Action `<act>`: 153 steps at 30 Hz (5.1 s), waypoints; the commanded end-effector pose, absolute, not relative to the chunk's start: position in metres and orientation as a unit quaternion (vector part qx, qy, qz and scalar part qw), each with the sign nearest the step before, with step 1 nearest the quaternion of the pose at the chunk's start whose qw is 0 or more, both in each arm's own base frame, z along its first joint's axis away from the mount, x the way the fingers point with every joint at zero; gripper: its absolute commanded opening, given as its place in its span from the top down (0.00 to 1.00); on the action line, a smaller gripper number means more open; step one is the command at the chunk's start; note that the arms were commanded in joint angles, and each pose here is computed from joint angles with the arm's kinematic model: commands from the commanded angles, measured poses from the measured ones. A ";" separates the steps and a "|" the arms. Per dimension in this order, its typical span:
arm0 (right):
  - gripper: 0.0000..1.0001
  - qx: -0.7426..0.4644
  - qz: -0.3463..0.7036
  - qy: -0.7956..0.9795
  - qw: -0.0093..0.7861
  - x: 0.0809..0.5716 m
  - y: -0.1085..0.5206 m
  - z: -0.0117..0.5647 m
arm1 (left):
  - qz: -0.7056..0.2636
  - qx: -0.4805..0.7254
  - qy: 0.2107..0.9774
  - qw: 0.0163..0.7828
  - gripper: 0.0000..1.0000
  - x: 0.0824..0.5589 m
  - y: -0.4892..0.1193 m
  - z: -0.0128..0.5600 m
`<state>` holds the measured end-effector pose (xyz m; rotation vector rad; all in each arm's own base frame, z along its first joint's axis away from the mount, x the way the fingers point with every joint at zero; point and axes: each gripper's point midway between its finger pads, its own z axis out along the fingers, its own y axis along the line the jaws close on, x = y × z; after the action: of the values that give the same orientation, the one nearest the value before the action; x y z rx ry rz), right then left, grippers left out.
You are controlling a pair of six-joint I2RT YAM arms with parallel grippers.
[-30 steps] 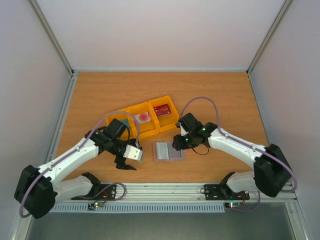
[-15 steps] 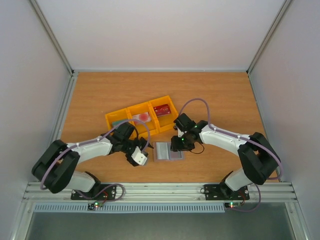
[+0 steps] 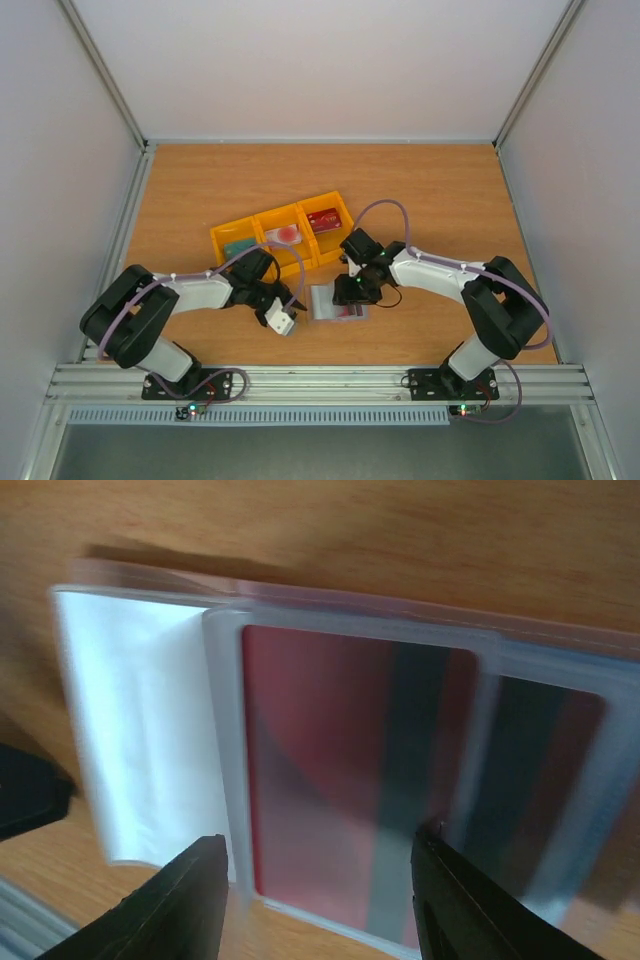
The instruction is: Take the credit cards out of the card holder
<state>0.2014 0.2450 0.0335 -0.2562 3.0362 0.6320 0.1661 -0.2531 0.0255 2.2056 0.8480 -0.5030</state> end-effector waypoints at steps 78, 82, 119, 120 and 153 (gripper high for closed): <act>0.99 -0.113 0.141 0.984 -0.011 0.209 0.190 0.019 | -0.435 0.146 0.875 0.155 0.14 0.227 -0.281 0.100; 0.99 -0.113 0.151 0.982 -0.008 0.207 0.192 0.019 | -0.469 0.158 0.855 0.155 0.03 0.224 -0.291 0.099; 0.77 -0.139 0.275 0.948 0.079 0.208 0.222 0.080 | -0.482 0.242 0.818 0.198 1.00 0.206 -0.318 0.110; 0.72 -0.139 0.284 0.944 0.097 0.209 0.218 0.090 | -0.493 0.254 0.806 0.206 1.00 0.201 -0.318 0.119; 0.25 -0.415 0.385 0.687 0.457 0.150 0.209 0.349 | -0.550 0.467 0.402 0.564 1.00 0.127 -0.252 0.388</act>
<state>0.1572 0.2082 0.3451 -0.9477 1.7067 0.9522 0.1433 -0.2610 0.3553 1.0725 1.1277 -1.3552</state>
